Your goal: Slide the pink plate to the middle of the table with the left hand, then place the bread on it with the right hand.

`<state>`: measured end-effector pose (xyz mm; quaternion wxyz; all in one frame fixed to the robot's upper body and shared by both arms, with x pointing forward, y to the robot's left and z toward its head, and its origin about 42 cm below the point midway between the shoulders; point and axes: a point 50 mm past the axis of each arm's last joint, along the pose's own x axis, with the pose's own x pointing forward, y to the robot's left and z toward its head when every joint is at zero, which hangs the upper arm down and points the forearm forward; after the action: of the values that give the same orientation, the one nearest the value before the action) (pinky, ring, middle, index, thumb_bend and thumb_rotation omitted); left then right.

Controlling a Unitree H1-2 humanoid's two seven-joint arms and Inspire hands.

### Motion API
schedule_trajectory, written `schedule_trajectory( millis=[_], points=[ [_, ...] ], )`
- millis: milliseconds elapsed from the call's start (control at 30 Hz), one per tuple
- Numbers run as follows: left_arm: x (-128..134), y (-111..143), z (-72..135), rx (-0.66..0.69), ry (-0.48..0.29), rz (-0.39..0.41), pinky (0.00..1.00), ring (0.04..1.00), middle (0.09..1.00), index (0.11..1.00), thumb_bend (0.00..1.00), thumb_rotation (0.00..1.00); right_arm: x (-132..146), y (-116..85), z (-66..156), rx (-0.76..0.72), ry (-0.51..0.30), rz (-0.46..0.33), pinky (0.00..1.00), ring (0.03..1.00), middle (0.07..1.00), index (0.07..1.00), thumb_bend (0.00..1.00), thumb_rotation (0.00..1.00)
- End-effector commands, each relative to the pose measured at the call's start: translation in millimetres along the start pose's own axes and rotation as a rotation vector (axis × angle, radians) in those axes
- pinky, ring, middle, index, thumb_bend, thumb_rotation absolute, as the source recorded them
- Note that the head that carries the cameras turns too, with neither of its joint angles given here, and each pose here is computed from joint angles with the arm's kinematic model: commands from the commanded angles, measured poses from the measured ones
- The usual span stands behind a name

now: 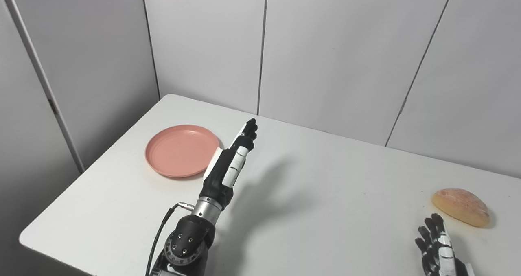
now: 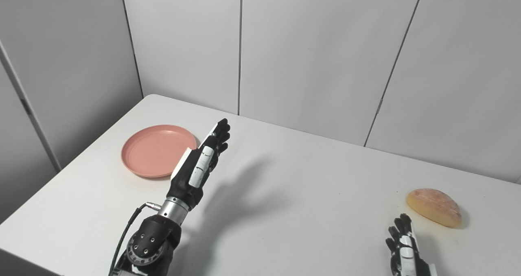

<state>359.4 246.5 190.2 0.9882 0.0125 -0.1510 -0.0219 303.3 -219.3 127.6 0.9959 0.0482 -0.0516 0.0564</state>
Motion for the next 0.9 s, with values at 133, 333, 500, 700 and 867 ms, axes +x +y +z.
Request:
schedule_trajectory(
  millis=[133, 333, 500, 700, 867],
  points=[
    [18.4, 38.7, 16.5, 0.037, -0.11, 0.043, 1.0, 0.993, 0.991, 0.978, 0.77, 1.0, 4.7, 3.5, 18.7, -0.009, -0.106, 0.018, 1.0, 1.0, 1.0, 1.0, 0.42, 0.95],
    [28.7, 70.8, 29.2, 0.091, -0.118, 0.09, 1.0, 0.993, 0.991, 0.969, 0.77, 1.0, 3.5, 3.9, 19.1, -0.006, -0.106, 0.028, 1.0, 1.0, 1.0, 1.0, 0.43, 0.94],
    [36.5, 95.2, 34.0, 0.099, -0.095, 0.169, 1.0, 0.985, 0.982, 0.976, 0.75, 1.0, 2.7, 3.6, 20.0, 0.001, -0.098, 0.027, 1.0, 1.0, 1.0, 1.0, 0.43, 0.93],
    [42.8, 126.3, 32.3, 0.12, -0.092, 0.243, 0.97, 0.954, 0.944, 0.948, 0.72, 1.0, 1.6, 4.8, 18.3, 0.021, -0.084, 0.026, 1.0, 1.0, 1.0, 1.0, 0.45, 0.92],
    [47.9, 148.8, 33.5, 0.114, -0.112, 0.319, 0.93, 0.916, 0.897, 0.902, 0.73, 1.0, 0.9, 5.5, 20.0, 0.014, -0.081, 0.027, 1.0, 1.0, 1.0, 1.0, 0.41, 0.93]
  ],
)
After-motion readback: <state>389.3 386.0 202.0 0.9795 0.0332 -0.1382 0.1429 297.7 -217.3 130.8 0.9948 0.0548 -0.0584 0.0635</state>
